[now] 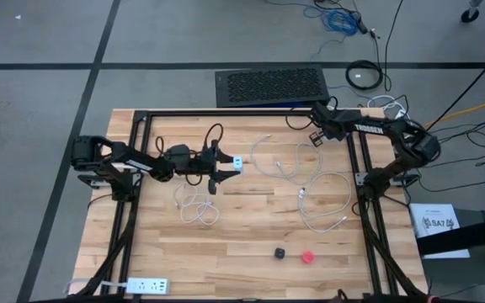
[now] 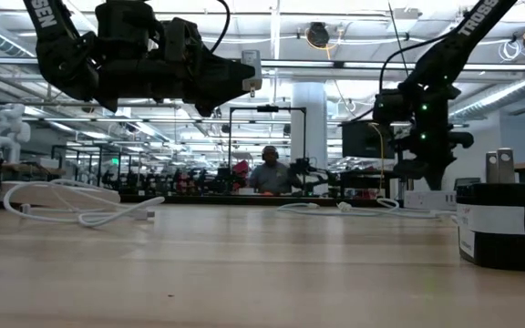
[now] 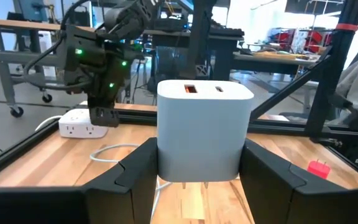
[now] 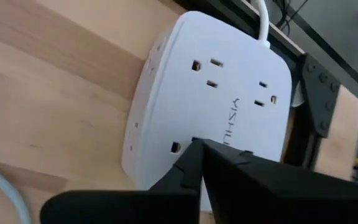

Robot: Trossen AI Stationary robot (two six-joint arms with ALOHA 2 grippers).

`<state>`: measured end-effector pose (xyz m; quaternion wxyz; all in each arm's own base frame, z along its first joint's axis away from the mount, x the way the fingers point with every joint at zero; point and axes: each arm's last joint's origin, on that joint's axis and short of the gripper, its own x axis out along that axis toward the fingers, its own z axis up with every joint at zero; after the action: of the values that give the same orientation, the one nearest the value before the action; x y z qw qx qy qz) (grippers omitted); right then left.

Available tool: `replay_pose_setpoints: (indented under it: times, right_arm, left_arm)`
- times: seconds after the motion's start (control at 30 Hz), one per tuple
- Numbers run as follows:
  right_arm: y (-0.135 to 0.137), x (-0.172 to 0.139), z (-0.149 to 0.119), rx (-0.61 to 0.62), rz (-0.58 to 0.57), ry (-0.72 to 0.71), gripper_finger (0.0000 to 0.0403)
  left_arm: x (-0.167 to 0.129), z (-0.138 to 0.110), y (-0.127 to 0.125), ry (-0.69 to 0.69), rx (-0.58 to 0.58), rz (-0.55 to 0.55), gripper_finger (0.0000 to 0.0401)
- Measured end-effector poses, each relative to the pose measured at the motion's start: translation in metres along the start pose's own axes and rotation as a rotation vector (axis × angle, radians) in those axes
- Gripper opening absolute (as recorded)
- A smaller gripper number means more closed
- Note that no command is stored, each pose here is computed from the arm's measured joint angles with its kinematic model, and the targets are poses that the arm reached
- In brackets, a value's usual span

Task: Insert USB
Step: Insert the white charger adapter into the white outlet extension

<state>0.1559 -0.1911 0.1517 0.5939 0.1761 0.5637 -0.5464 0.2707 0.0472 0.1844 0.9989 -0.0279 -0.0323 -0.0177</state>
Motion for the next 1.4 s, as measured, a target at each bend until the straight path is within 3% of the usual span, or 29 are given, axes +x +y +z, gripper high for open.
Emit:
replay_pose_setpoints:
  times: [0.2, 0.63, 0.83, 0.93, 1.07, 1.4]
  right_arm:
    - [0.027, -0.013, -0.006, -0.01, 0.108, -0.043, 0.0]
    - [0.091, -0.05, -0.018, -0.074, 0.458, -0.184, 0.0]
    - [0.098, -0.073, -0.019, -0.112, 0.558, -0.252, 0.0]
    - [0.092, -0.085, -0.015, -0.106, 0.557, -0.301, 0.0]
    - [0.081, -0.078, -0.019, -0.087, 0.41, -0.256, 0.0]
    - [0.081, -0.062, -0.019, 0.081, 0.219, -0.23, 0.0]
  left_arm:
    - [0.0, 0.0, 0.0, 0.0, 0.0, 0.005, 0.0194]
    - [0.0, 0.0, 0.001, -0.001, -0.003, 0.023, 0.0194]
    - [0.0, 0.0, 0.001, 0.0, -0.004, 0.027, 0.0194]
    - [0.0, -0.002, 0.001, 0.018, -0.008, 0.028, 0.0194]
    - [0.0, -0.004, 0.001, 0.044, -0.013, 0.039, 0.0194]
    - [-0.001, -0.006, 0.005, 0.062, -0.005, 0.067, 0.0194]
